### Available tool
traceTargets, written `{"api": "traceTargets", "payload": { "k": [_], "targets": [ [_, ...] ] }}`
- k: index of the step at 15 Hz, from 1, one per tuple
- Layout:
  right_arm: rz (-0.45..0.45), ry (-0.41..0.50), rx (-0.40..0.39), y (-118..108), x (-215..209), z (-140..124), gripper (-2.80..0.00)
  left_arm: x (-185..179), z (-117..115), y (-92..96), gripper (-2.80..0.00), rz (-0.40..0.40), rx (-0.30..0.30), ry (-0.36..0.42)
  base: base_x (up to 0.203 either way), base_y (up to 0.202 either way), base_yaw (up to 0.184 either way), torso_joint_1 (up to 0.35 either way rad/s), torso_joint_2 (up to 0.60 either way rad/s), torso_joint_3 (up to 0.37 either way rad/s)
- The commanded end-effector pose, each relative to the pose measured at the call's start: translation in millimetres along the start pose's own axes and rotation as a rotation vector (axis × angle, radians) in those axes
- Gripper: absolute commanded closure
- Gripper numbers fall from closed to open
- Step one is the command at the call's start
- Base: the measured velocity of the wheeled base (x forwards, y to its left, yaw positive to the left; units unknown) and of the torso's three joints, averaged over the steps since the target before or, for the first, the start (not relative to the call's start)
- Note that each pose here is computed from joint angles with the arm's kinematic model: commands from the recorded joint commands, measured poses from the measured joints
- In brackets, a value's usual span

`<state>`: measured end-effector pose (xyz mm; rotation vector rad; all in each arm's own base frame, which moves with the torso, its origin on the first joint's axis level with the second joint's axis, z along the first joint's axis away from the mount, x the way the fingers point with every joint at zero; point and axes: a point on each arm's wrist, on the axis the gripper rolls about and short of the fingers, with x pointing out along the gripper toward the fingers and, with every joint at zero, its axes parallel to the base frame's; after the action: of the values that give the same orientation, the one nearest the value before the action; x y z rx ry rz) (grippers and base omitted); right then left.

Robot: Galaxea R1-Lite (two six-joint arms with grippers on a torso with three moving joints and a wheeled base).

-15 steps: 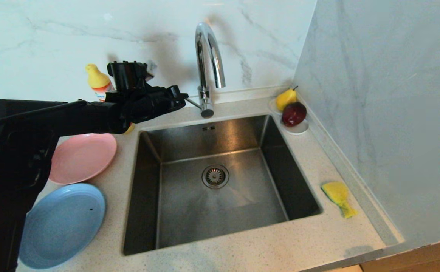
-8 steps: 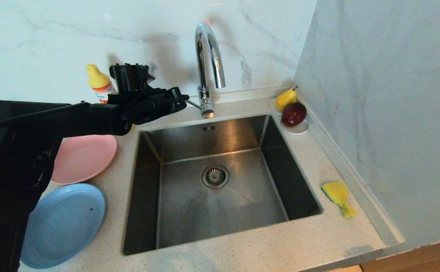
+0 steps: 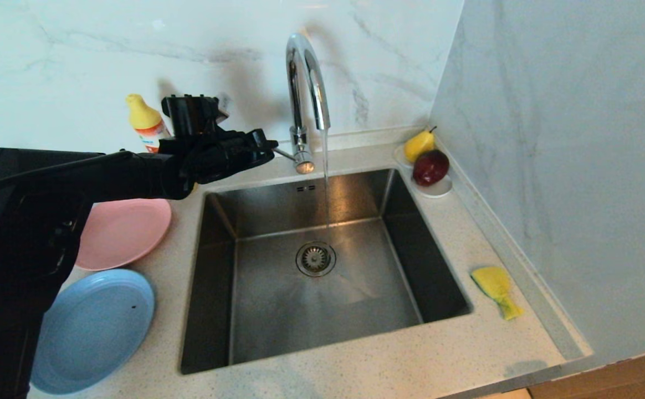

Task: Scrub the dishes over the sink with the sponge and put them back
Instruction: Turn on the faucet

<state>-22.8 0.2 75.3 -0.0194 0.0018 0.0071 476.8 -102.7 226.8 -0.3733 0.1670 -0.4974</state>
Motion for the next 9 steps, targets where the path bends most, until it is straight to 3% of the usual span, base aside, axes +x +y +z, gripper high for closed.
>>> {"api": "traceTargets", "payload": {
  "k": [1, 9],
  "targets": [
    [0.001, 0.0, -0.001, 0.0, 0.0, 0.0, 0.0, -1.0, 2.1, -1.2, 0.0, 0.005, -0.002, -0.008, 0.0, 0.0, 0.0, 0.0, 0.0, 0.0],
    [0.001, 0.0, -0.001, 0.0, 0.0, 0.0, 0.0, -4.1, 8.1, -2.9, 0.0, 0.003, 0.003, -0.026, 0.0, 0.0, 0.0, 0.0, 0.0, 0.0]
  ]
}}
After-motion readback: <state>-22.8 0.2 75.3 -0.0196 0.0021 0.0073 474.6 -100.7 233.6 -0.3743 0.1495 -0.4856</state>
